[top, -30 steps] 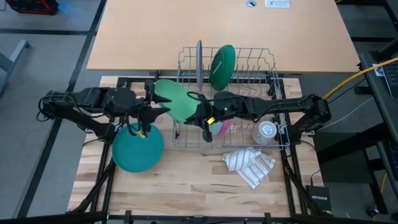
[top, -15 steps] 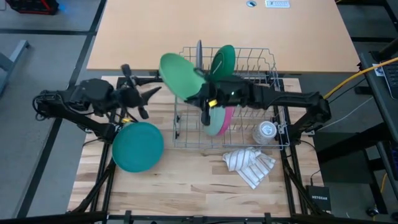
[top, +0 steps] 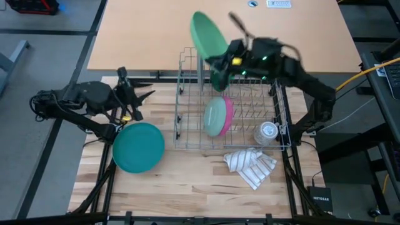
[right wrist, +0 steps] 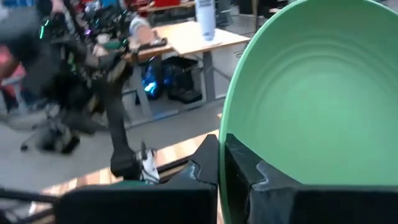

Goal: Sort dishes
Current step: Put the green plate in the dish rack

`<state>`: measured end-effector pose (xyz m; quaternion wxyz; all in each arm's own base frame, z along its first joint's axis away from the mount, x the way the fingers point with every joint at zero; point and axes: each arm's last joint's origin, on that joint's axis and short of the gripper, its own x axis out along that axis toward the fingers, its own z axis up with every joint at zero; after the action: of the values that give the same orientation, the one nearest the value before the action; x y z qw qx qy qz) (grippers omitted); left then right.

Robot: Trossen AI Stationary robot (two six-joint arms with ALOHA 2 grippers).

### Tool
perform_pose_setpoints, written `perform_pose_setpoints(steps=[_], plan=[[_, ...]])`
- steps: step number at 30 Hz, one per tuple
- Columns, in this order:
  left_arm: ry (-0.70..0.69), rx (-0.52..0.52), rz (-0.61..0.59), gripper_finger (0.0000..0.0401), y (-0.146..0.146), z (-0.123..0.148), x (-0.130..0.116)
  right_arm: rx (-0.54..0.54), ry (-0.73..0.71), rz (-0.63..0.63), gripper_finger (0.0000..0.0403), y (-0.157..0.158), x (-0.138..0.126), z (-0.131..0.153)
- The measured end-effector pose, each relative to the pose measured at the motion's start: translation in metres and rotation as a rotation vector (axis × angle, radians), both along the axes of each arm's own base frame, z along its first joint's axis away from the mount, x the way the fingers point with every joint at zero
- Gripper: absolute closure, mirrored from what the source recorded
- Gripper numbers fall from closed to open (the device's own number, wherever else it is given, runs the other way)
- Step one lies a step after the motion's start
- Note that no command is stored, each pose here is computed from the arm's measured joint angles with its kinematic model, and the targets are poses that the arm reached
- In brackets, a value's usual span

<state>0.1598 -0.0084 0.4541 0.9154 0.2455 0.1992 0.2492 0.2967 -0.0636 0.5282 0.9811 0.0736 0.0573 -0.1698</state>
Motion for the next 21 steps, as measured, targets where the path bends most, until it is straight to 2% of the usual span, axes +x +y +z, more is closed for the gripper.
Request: perform_pose_setpoints(steps=[9,15,21], plan=[[0.145,-0.021,0.021,0.0310,-0.003,-0.028,0.017,0.084,-0.069,-0.082,0.0395,-0.009,-0.049,0.041],[0.186,-0.013,0.023,0.0317,-0.005,-0.040,0.027,0.121,-0.040,-0.143,0.0395,-0.012,-0.088,0.045],[0.188,-0.036,0.035,0.0325,-0.005,-0.049,0.032,0.220,0.022,-0.230,0.0395,-0.013,-0.125,0.041]])
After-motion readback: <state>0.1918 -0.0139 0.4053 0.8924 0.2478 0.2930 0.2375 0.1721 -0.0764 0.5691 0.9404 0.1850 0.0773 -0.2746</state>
